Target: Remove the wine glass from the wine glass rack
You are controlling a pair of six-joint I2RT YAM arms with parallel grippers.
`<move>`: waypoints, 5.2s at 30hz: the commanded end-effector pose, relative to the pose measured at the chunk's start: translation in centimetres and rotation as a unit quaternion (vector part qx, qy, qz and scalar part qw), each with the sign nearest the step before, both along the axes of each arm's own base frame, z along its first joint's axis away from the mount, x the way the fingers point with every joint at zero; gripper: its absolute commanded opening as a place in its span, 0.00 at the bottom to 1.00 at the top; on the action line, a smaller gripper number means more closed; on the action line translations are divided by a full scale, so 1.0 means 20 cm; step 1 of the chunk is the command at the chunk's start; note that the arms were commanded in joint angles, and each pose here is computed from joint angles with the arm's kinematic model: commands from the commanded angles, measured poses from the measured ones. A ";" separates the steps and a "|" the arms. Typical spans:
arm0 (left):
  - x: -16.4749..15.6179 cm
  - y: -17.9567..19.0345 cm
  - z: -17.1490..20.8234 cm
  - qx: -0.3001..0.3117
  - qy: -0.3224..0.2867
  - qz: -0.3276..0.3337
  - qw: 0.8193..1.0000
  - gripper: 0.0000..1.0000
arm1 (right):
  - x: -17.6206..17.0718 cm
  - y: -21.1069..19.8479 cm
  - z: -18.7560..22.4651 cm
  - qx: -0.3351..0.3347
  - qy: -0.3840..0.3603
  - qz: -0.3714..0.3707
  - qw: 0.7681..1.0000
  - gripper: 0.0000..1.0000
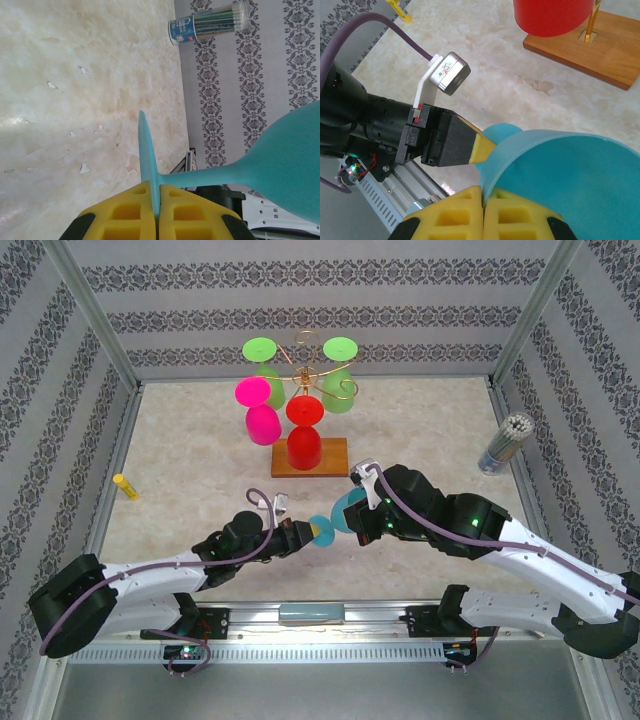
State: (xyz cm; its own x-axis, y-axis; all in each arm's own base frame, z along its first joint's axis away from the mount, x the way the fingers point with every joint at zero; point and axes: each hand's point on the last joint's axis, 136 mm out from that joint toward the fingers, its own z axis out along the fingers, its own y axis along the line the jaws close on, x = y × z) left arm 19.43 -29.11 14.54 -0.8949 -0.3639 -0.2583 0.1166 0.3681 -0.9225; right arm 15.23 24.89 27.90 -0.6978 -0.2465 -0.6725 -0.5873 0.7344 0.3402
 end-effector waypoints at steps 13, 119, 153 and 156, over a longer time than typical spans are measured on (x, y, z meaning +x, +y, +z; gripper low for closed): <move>0.04 0.02 0.10 0.003 -0.022 0.015 1.000 0.43 | 0.03 -0.03 0.00 -0.006 -0.012 -0.014 1.000 0.00; -0.02 0.41 0.13 0.355 -0.067 -0.018 0.932 0.44 | 0.42 -0.17 -0.18 -0.128 0.007 -0.129 0.983 0.47; 0.40 0.53 1.07 0.183 -0.159 0.065 0.968 0.56 | 0.69 0.17 0.49 0.220 0.028 -0.096 0.970 0.52; 0.43 0.53 1.09 0.179 -0.164 0.066 0.968 0.56 | 0.73 0.18 0.50 0.226 0.032 -0.100 0.968 0.53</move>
